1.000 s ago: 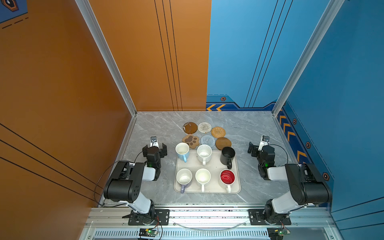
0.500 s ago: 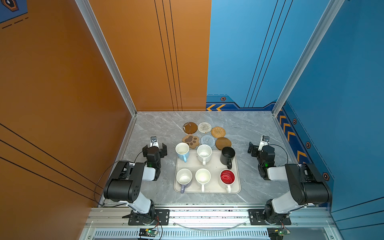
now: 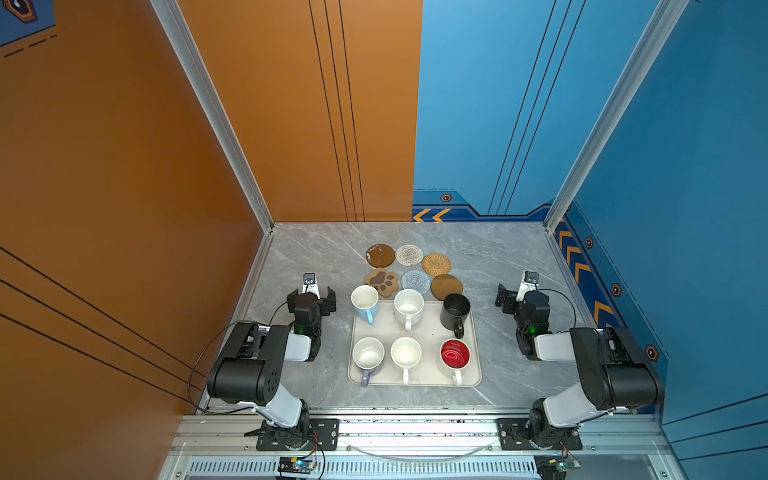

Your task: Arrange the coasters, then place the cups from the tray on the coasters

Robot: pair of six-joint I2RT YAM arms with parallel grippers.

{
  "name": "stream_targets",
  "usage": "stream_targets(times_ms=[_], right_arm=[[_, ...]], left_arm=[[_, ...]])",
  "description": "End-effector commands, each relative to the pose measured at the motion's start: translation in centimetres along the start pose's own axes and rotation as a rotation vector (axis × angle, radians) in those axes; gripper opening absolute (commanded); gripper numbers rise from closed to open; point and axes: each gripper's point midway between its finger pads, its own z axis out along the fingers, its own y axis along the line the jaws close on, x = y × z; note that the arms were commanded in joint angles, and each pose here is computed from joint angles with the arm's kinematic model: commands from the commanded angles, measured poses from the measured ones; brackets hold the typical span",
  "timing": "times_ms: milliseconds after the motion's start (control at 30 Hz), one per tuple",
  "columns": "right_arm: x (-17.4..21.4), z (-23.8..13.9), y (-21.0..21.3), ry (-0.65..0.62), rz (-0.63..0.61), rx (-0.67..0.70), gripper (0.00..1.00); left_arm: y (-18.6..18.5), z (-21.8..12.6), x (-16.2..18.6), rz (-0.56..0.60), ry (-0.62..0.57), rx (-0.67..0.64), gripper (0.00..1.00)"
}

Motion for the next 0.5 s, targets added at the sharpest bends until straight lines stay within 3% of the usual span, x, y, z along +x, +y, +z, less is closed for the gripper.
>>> stream_targets(times_ms=[0, 467], right_arm=[[-0.68, 0.05, -0.06, -0.023, 0.011, 0.015, 1.00], [-0.52, 0.24, 0.80, -0.005, -0.014, -0.025, 1.00]], left_arm=[[-0.32, 0.16, -0.88, 0.005, -0.015, 0.020, 0.98], [-0.31, 0.14, -0.87, 0.005, -0.016, 0.020, 0.98]])
